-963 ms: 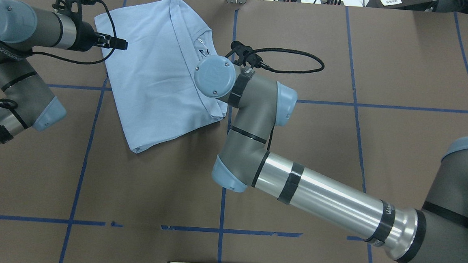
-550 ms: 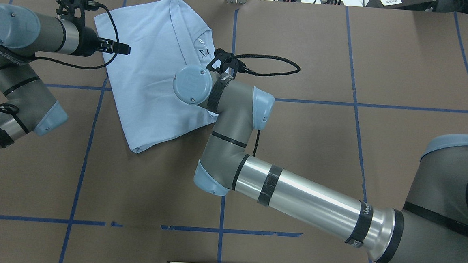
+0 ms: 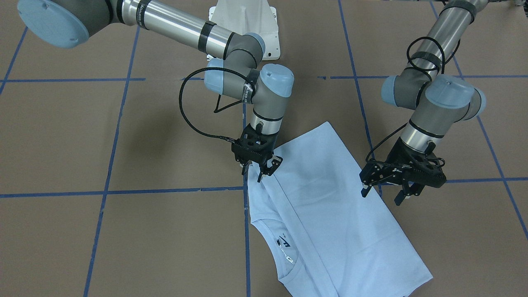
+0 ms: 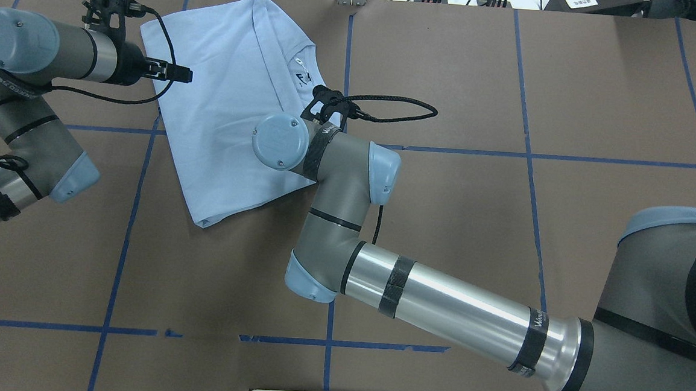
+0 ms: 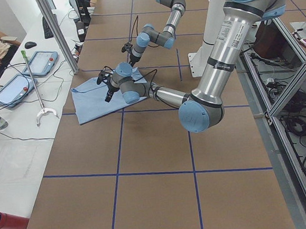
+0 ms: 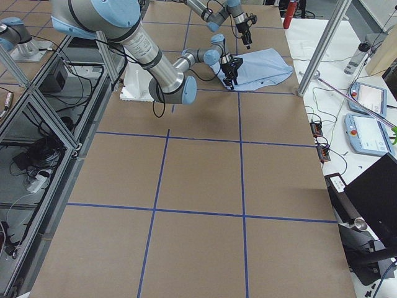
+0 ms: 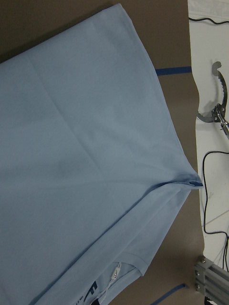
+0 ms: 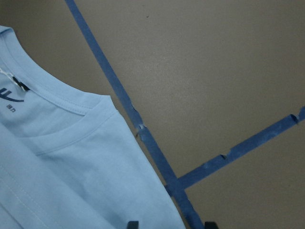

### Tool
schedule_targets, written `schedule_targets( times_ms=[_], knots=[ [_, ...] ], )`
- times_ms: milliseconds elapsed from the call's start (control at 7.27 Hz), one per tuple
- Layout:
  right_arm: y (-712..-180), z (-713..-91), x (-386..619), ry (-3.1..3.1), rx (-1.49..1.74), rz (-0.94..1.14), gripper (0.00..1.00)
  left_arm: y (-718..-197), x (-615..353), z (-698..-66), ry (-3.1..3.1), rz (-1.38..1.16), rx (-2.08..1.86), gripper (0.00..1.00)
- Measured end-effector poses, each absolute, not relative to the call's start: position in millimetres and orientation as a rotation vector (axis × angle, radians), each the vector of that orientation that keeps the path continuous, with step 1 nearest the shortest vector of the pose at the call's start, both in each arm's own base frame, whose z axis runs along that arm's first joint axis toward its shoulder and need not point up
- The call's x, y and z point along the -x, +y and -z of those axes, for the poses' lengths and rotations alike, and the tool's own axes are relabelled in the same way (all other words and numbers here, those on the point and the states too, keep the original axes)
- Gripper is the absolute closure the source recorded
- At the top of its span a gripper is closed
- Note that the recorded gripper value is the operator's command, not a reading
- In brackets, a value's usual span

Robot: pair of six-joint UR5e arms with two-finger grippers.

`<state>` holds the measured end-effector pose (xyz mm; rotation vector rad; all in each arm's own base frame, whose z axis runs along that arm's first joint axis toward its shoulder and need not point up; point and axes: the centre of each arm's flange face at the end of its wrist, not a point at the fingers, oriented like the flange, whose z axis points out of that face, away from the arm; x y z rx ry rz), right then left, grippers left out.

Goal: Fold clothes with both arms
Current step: 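Reach the right gripper across to the folded shirt near the collar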

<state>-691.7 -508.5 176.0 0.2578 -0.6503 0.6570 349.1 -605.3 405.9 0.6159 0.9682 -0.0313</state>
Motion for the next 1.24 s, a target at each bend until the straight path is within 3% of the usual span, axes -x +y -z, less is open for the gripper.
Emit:
schedule_targets(
  times_ms=[413, 550, 688, 1238],
  knots=[
    [-502.1, -182.2, 699.0, -0.636, -0.267, -0.649, 0.6, -604.6, -350.6, -408.5, 0.965, 0.03, -0.612, 0.0],
    [-501.3, -182.4, 699.7, -0.636, -0.268, -0.649, 0.75, -604.0, -350.9, -410.3, 0.964, 0.03, -0.61, 0.0],
    [-500.6, -182.4, 700.3, -0.636, -0.268, -0.648, 1.0, -603.4, -350.9, -412.1, 0.962, 0.03, -0.608, 0.0],
    [-500.2, -175.2, 696.4, -0.634, -0.272, -0.637, 1.0, -602.2, -350.9, -413.8, 0.962, 0.03, -0.606, 0.0]
  ],
)
